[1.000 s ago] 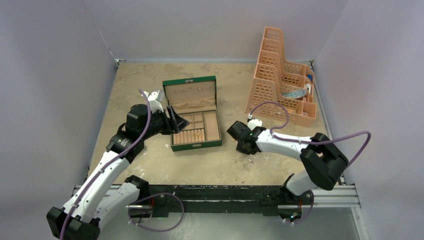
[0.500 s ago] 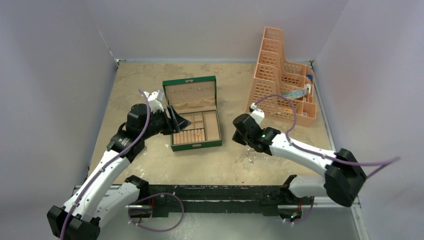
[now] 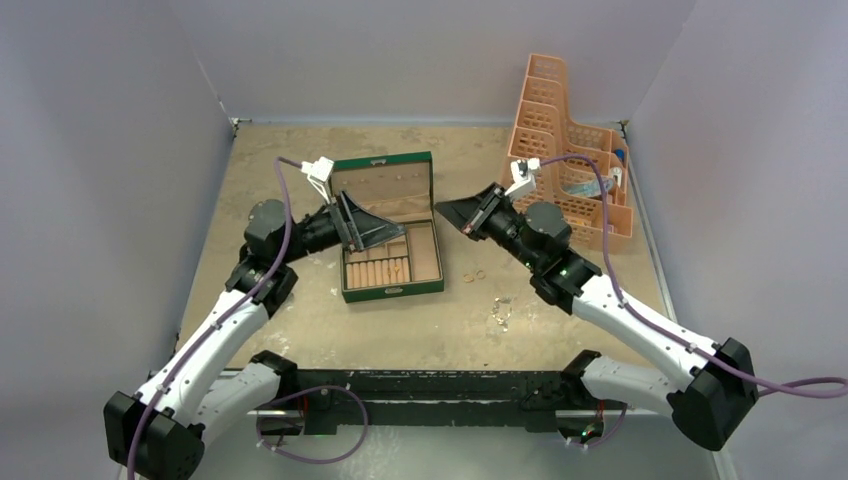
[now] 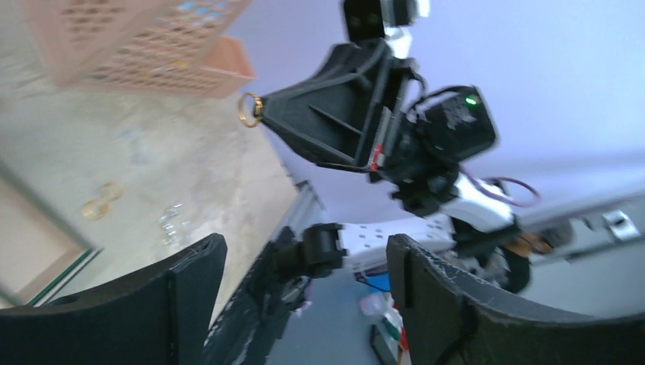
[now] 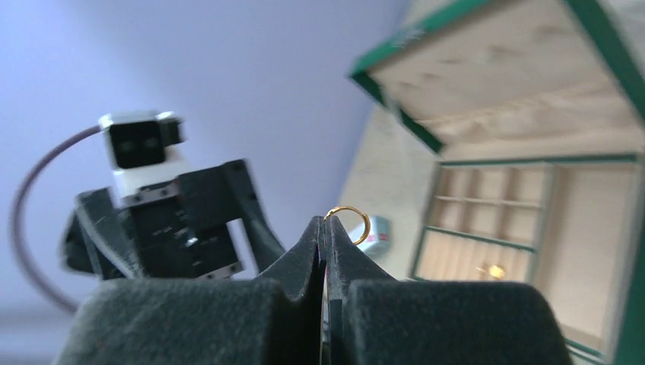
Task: Organize the mixed jewelry
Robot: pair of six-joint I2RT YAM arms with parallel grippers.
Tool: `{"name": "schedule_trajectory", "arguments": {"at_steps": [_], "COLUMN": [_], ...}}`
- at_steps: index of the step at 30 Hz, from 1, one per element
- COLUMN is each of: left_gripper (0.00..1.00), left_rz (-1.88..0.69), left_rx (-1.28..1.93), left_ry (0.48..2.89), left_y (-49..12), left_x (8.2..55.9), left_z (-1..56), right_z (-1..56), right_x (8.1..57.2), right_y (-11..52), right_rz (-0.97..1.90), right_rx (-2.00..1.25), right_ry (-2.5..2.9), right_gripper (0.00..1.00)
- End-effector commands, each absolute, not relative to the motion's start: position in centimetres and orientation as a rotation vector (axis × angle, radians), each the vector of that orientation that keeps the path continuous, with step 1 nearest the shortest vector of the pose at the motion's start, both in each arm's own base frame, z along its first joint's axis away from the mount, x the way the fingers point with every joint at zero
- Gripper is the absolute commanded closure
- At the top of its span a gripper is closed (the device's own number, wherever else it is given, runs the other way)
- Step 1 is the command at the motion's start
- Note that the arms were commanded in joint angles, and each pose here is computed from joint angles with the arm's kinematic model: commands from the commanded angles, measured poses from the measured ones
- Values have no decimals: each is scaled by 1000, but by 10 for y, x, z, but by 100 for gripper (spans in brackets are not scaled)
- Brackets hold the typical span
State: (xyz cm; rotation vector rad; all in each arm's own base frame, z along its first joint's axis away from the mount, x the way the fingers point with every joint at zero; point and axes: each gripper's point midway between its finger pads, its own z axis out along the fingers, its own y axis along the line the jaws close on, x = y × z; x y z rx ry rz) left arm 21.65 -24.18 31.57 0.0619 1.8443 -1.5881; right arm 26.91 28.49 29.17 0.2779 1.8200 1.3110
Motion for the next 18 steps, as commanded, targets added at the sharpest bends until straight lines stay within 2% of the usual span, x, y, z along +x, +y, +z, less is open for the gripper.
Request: {"name": "schedule_trajectory", "arguments": {"at_steps": [1,5,13,18], "left_gripper": [20,16,15,27], "left_rz": [-1817,-1939,-2013,-2037], "left_rx": [320,378,402,416], "left_ry": [1570,1500,1375,1397], "left_y": [-248,-251,-245,-248], "left_x": [185,176,163,165], "left_z": [380,394,420,414], "right_z": [409,439,437,437], "right_x": [229,201,170,156], "right_y": [303,309,312,316], "right_rz": [1664,1802,1911,1968], "right_rx": [-21,-185,-364,-485], "right_ry": [1451,1324,1270,1245], "right_gripper": [100,100,100,100]}}
